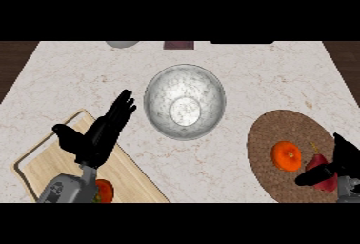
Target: Pick the pear from the placemat and place it in the bowl
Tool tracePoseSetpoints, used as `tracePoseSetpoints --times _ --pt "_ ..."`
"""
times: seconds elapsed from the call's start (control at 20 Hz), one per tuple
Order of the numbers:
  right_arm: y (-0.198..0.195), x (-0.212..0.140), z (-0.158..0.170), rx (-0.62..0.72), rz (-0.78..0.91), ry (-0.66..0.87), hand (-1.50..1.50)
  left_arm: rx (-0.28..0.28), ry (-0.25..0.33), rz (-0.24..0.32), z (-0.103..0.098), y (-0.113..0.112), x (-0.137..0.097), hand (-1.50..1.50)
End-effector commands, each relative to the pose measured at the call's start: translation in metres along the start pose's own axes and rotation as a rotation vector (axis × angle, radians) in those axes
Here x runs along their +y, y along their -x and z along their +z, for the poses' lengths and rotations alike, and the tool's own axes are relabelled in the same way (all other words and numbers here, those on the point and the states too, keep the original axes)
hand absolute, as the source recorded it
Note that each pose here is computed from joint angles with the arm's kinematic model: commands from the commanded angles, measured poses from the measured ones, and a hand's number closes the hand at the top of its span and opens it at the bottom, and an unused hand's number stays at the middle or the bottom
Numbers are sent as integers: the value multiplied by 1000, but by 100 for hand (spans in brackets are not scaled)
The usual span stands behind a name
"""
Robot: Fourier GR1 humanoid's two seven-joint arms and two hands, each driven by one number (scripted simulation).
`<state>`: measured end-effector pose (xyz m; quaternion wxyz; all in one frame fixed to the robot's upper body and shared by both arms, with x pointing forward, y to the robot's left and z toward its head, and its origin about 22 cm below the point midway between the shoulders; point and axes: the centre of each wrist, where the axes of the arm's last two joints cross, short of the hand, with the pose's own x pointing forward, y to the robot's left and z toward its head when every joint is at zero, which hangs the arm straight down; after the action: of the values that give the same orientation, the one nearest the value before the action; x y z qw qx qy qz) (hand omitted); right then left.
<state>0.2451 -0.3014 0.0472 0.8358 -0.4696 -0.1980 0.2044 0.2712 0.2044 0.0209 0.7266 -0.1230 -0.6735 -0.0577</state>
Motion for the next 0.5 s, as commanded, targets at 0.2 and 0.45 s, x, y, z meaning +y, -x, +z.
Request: tracePoseSetpoints --times 0.2,0.45 --pt "1 5 -13 148 -6 13 -150 -6 7 -8 0 -17 -21 0" --pt "6 5 -21 143 -8 26 -150 9 -6 1 5 3 -2 0"
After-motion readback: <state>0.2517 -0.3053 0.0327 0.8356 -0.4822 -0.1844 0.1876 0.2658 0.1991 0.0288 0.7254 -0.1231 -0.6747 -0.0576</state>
